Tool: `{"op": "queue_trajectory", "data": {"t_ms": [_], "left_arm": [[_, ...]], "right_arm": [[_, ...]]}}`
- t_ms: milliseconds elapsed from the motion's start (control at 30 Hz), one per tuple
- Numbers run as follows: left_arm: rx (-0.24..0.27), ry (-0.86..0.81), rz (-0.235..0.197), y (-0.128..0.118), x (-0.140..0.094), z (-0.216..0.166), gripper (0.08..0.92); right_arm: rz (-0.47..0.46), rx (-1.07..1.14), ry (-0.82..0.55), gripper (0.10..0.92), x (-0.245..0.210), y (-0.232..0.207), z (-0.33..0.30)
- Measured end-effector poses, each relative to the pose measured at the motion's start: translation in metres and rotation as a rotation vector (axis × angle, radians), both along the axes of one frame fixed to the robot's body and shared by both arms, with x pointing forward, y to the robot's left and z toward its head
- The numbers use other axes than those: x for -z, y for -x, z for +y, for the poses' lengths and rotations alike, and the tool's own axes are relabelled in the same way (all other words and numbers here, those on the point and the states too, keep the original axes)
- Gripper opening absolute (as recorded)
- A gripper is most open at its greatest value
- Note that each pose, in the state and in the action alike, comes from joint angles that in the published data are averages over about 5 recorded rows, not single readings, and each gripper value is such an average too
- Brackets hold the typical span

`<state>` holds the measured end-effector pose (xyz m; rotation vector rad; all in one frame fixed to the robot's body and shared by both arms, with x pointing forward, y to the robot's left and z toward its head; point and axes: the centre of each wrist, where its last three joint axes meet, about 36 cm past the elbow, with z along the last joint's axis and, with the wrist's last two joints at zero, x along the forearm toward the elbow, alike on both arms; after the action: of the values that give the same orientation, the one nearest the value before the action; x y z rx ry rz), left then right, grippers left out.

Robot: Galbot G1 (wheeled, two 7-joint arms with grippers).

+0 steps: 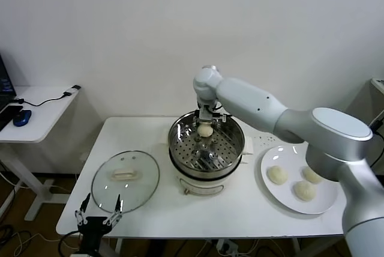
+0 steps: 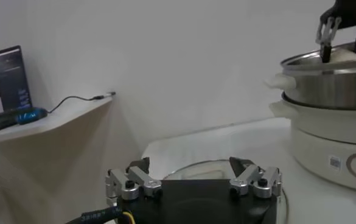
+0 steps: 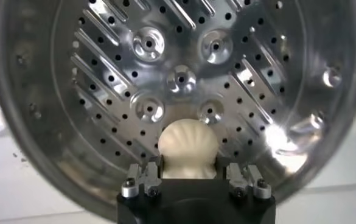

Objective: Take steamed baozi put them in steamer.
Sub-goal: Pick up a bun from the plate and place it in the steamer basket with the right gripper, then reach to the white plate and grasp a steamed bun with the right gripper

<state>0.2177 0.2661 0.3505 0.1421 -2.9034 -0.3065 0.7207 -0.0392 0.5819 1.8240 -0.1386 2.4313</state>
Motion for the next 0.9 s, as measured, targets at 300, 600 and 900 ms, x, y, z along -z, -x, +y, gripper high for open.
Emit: {"op": "queue_trajectory", "data": {"t_ms": [300,600,900], "left_arm": [[0.003,0.000,0.011,0.002,0.001,-0.002,0.823],[0.010,-0.003,0.019,0.006,0.000,-0.002,0.823],[0.021,-0.006,0.019,0.007,-0.002,-0.005,0.823]], "right_arm": [[0.002,-0.003,-0.004,0.815,-0.004,-0.001,-0.002],[0.006,0.044,-0.061,0.823,-0.047,0.001,-0.028],[0.019,0.369,-0.270,0.823,-0.102,0.008,-0.122]]}}
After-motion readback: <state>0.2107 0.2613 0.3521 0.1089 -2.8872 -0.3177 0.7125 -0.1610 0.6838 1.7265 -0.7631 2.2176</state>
